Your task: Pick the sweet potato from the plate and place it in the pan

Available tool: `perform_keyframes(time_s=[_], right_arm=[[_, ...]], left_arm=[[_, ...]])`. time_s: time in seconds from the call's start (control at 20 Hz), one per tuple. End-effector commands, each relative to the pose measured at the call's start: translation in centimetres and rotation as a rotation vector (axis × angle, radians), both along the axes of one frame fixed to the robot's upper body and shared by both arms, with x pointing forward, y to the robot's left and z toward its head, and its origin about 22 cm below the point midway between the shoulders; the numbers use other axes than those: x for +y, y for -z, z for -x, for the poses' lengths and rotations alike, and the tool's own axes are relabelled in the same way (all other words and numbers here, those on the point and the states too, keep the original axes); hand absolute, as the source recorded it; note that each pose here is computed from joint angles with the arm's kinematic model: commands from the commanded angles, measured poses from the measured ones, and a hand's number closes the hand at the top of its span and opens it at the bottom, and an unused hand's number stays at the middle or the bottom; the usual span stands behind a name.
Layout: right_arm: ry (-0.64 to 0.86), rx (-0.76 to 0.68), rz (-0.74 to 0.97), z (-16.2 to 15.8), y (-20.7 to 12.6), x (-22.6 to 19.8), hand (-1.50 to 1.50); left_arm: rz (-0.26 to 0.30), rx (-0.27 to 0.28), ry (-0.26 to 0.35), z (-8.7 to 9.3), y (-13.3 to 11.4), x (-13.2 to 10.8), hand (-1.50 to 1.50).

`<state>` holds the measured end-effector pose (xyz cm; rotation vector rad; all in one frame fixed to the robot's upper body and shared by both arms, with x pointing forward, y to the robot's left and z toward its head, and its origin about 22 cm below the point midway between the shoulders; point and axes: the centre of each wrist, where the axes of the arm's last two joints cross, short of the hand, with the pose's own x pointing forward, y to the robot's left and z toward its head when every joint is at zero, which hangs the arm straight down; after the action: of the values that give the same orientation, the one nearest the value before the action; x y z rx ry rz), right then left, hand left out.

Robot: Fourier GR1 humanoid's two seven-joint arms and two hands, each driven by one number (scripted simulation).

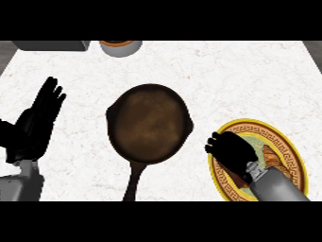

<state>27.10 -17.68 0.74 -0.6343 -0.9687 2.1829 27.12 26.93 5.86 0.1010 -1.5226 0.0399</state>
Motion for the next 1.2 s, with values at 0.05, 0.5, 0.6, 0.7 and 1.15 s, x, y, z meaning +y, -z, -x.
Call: perform_keyframes(time_s=[0.05,0.5,0.6,0.7,1.15], right_arm=[[-0.006,0.059,-0.056,0.2,0.7,-0.1,1.5],[0.418,-0.057,-0.287,0.7,-1.1,7.6,1.5],[0.497,-0.15,-0.321,0.4,-2.3,7.7,1.5],[0.544,-0.273,-0.344,0.2,-3.9,8.7,1.5],[0.684,-0.823,-0.42,0.5,-12.2,14.9,1.5]], left_arm=[[0.001,0.009,0.008,0.9,-1.2,0.1,0.0],[0.02,0.002,-0.002,-0.6,-0.6,0.1,0.0],[-0.002,-0.004,0.0,-0.6,-0.5,0.1,0.0],[0.01,0.004,0.019,-0.7,-0.4,-0.2,0.0],[-0.011,0.014,0.085,-1.6,-0.6,-1.6,0.0]])
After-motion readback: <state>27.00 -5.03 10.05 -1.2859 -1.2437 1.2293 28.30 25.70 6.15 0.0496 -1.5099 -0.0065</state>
